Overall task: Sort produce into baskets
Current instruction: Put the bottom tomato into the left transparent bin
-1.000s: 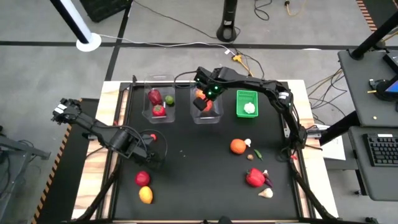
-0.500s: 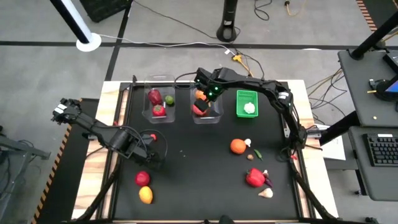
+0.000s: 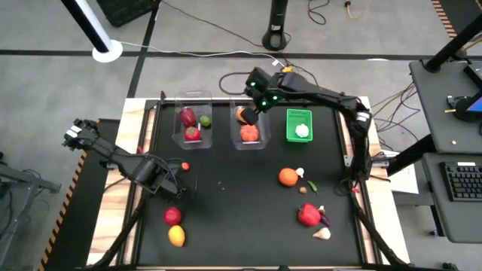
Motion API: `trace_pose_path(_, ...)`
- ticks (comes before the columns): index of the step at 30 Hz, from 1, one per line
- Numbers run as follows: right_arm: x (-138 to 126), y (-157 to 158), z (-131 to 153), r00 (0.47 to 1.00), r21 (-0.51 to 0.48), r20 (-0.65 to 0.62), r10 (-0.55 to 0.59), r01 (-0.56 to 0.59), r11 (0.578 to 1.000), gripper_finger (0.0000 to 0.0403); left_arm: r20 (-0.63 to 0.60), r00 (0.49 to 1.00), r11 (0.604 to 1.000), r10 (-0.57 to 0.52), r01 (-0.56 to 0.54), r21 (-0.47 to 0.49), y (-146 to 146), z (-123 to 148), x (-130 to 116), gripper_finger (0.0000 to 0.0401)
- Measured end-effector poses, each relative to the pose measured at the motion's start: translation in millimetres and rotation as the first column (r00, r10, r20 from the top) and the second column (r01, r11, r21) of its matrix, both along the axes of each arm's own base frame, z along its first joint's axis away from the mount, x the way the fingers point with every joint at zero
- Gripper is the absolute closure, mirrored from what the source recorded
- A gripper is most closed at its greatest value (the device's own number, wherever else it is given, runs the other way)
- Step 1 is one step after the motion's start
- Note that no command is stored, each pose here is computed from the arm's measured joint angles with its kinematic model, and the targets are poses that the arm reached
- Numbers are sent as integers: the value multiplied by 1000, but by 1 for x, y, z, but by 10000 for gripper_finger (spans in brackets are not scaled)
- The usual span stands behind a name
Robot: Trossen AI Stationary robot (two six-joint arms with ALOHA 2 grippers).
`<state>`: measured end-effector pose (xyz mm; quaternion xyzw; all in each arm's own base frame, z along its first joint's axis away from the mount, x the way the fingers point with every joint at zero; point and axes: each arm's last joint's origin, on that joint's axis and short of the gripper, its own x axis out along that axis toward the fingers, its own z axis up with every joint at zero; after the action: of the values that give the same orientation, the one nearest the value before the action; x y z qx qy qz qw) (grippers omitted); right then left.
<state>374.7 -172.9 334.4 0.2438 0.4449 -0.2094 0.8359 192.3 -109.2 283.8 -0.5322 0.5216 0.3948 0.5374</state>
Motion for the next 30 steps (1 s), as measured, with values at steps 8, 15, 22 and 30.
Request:
trace_pose_path(8, -10, 15, 26, 997, -39, 71, 21, -19, 999, 7, -146, 989, 999, 8, 0, 49, -11, -22, 4, 109)
trace_pose_path(15, -4, 27, 23, 997, -33, 59, 55, -53, 998, 7, -207, 978, 996, 10, 8, 86, -23, -43, 12, 63)
trace_pose_path(22, 1, 39, 17, 996, -22, 37, 86, -86, 996, 7, -247, 968, 998, 36, -22, 58, -36, -67, 2, 63)
trace_pose_path(30, 2, 44, 10, 995, -8, 18, 94, -94, 996, 7, -233, 971, 998, 52, -41, 53, -44, -87, -9, 63)
